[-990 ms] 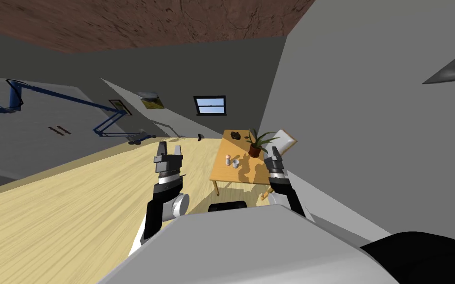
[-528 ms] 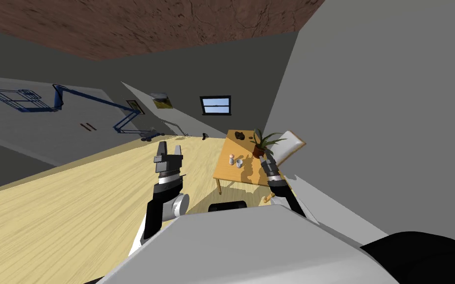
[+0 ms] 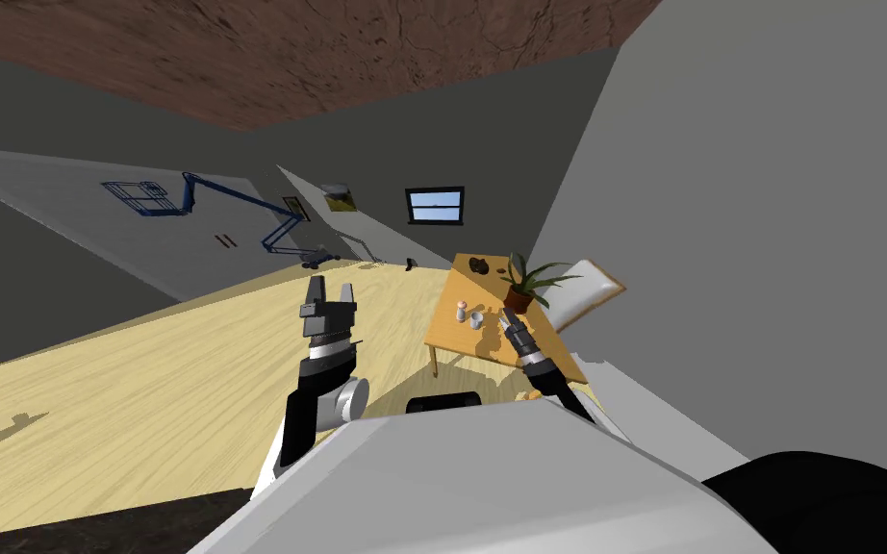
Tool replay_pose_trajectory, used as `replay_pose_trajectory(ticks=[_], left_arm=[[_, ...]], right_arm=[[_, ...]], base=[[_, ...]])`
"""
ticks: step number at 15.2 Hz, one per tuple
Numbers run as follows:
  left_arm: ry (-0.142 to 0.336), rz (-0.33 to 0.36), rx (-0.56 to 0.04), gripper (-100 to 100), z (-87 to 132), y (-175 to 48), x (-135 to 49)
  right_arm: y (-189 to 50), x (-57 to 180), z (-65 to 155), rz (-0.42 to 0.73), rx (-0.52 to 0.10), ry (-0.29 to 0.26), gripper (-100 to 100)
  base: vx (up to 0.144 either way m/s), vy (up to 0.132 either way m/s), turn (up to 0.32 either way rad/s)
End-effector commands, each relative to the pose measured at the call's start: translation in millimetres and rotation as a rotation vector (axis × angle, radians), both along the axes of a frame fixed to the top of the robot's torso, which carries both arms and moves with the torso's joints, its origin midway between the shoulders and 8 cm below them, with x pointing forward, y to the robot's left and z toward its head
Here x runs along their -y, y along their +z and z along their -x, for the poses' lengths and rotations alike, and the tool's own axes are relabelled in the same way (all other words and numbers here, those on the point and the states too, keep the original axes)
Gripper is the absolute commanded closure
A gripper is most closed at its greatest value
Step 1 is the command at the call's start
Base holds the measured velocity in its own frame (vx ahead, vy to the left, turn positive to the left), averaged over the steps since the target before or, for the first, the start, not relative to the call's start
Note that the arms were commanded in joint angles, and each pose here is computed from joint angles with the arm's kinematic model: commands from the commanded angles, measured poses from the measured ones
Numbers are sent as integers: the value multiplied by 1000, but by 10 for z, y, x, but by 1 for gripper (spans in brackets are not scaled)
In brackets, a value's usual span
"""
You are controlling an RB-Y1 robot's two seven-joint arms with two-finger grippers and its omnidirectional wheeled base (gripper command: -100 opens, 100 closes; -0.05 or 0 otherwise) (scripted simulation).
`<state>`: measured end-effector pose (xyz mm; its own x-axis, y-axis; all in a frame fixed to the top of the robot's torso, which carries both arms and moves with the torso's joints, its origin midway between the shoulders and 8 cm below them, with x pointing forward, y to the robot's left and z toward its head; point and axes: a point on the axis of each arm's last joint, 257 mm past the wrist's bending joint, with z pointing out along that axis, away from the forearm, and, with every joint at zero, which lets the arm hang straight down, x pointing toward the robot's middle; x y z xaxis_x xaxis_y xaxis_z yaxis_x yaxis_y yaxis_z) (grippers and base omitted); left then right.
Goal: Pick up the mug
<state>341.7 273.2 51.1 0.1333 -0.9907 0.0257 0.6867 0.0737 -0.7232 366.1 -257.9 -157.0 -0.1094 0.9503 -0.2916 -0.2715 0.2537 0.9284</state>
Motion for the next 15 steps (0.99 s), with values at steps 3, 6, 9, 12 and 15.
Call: replay_pose_trajectory(ticks=[3, 6, 9, 12, 15], left_arm=[[0, 0, 0, 0, 0, 0, 0], [0, 0, 0, 0, 0, 0, 0], [0, 0, 0, 0, 0, 0, 0], [0, 0, 0, 0, 0, 0, 0], [0, 0, 0, 0, 0, 0, 0]], right_arm=[[-277, -40, 69, 69, -62, 49, -100], [-763, -88, 234, 149, -164, 111, -100], [-1053, -53, 366, 217, -228, 155, -100], [-1321, -3, 516, 280, -290, 197, -100], [-1561, 56, 680, 340, -346, 240, -100]], base=[[0, 23, 181], [0, 33, 243], [10, 30, 196], [11, 25, 206], [13, 25, 224]])
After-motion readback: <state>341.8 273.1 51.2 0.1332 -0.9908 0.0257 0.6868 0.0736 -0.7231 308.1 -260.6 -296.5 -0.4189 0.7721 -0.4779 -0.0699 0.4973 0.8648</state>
